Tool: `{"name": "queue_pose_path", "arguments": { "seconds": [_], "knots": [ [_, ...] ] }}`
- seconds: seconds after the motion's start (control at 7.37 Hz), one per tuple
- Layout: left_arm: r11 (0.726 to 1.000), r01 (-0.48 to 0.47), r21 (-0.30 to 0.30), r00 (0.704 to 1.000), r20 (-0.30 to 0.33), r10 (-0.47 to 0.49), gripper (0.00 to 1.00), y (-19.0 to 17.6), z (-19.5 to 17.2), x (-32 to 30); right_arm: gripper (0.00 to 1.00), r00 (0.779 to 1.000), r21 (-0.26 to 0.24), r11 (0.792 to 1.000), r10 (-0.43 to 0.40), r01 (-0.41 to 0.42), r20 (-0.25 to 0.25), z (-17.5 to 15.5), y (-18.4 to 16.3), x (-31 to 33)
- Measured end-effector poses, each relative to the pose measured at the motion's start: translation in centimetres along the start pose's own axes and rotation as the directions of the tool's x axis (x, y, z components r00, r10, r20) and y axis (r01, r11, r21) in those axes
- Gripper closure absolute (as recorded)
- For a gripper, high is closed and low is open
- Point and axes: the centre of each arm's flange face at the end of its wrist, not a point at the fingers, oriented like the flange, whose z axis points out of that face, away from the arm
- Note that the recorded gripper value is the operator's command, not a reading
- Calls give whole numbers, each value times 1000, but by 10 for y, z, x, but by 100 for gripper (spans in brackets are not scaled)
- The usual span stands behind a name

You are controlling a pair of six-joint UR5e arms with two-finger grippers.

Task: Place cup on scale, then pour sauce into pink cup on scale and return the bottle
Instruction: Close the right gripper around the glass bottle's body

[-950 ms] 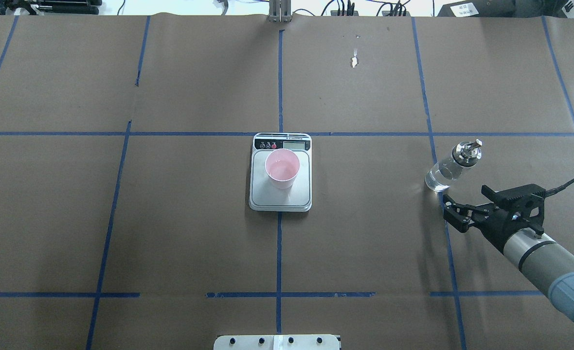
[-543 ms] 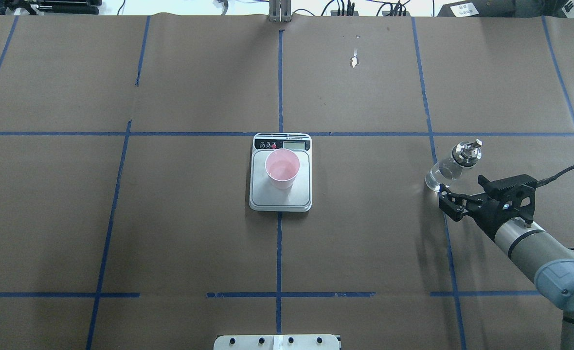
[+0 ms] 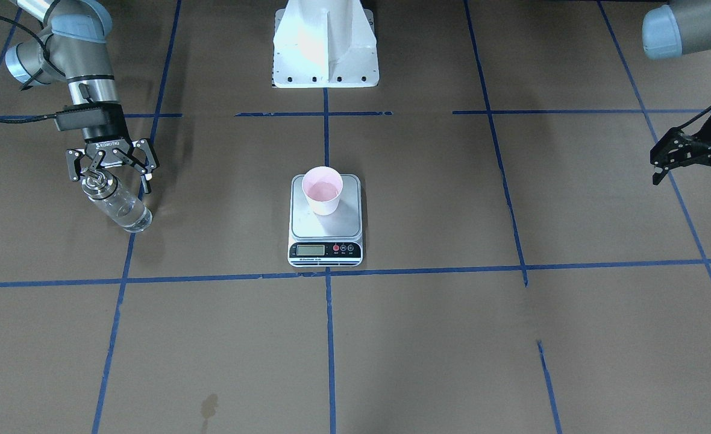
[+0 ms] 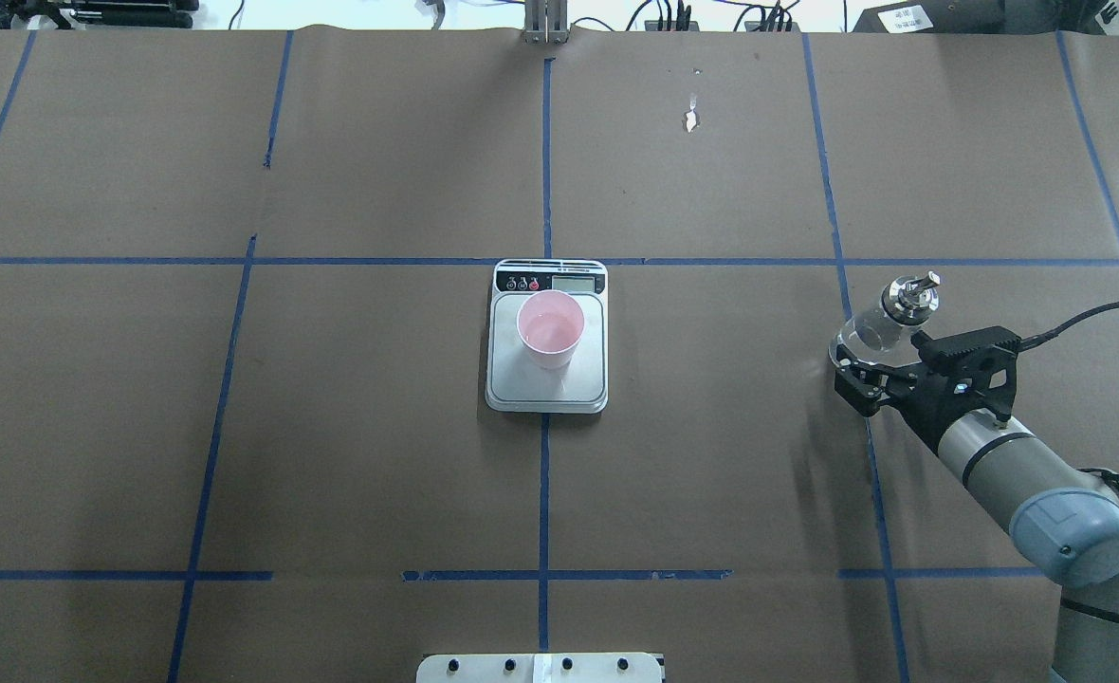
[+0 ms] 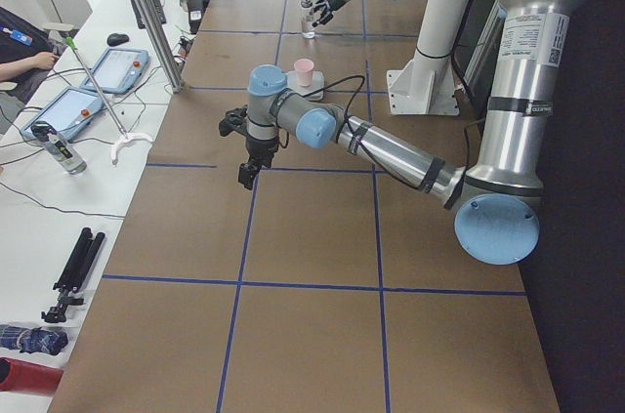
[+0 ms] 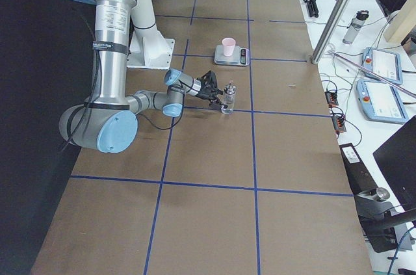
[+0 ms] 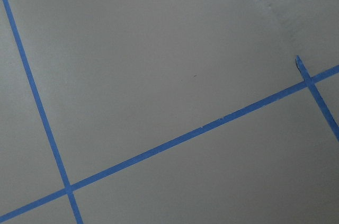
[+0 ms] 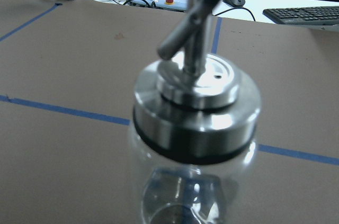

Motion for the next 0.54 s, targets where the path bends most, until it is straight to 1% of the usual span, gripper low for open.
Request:
{"name": "queue_pose_path", "arguments": {
  "seconds": [0.54],
  "knots": [
    [1000,1,0,1000,-1,-1,0,0,0,0,0,1000,13,1000,-11,11,-12,7,-9,3]
  ]
}}
